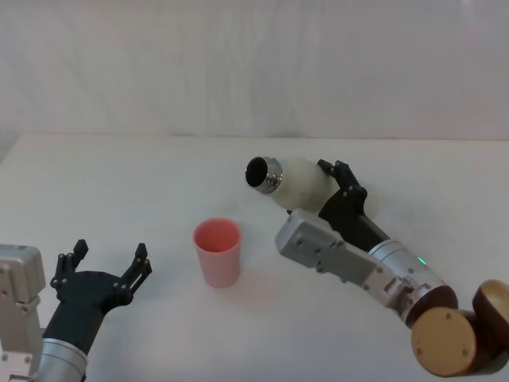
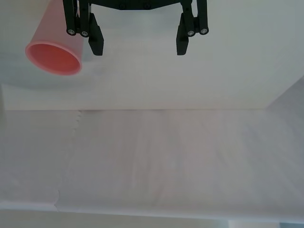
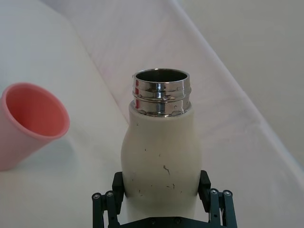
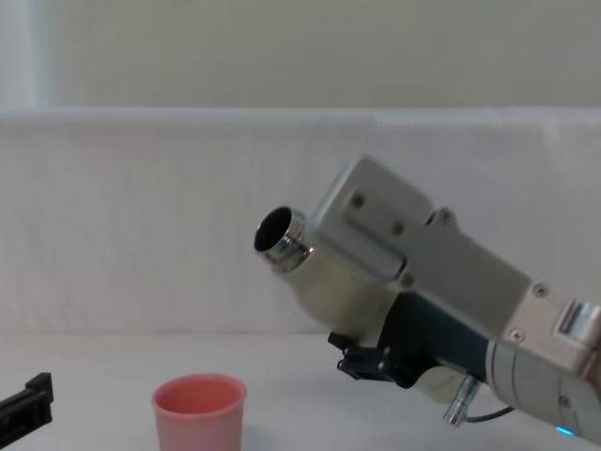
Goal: Grasp the thermos with one hand and pour water into the cup lid.
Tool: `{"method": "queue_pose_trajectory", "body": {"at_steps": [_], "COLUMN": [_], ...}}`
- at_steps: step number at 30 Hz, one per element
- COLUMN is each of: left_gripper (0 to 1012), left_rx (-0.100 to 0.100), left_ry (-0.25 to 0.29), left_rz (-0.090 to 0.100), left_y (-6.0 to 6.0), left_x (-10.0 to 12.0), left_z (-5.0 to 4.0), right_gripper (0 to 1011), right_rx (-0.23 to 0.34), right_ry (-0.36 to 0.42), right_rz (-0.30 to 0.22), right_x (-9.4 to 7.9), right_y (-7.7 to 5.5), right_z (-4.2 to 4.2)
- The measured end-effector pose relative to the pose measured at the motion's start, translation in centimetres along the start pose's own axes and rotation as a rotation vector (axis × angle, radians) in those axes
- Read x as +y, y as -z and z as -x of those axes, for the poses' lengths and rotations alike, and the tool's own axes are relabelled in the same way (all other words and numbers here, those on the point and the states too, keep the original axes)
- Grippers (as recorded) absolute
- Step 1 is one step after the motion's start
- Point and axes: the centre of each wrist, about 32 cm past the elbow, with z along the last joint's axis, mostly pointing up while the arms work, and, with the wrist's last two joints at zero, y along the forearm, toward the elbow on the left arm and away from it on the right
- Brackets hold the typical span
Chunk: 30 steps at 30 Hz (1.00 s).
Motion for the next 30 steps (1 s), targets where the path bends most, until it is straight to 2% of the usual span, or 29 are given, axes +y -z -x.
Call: {"method": "queue_pose_trajectory", "body": {"at_steps": [8,21,30], "left_gripper": [1001,1001,1001], "left_rx": [0.0,0.0,0.0], "left_ry": [0.0,0.0,0.0], "left_rz": [0.0,0.0,0.0], "left_y": [0.0,0.0,0.0], "left_x": [0.0,0.0,0.0], "left_z": [0.0,0.0,0.0], "right_gripper": [955,955,955], "right_rx": [-0.113,-0.235,-0.294], "right_ry": [0.006,0.001,-0.006], "right_rz": [0.008,0.02,0.023], "right_x": [0.6,0.8,0.9], "right_y": [-0.3,-0.3,-0.3], "right_z": [0.74,1.46,1.72]}}
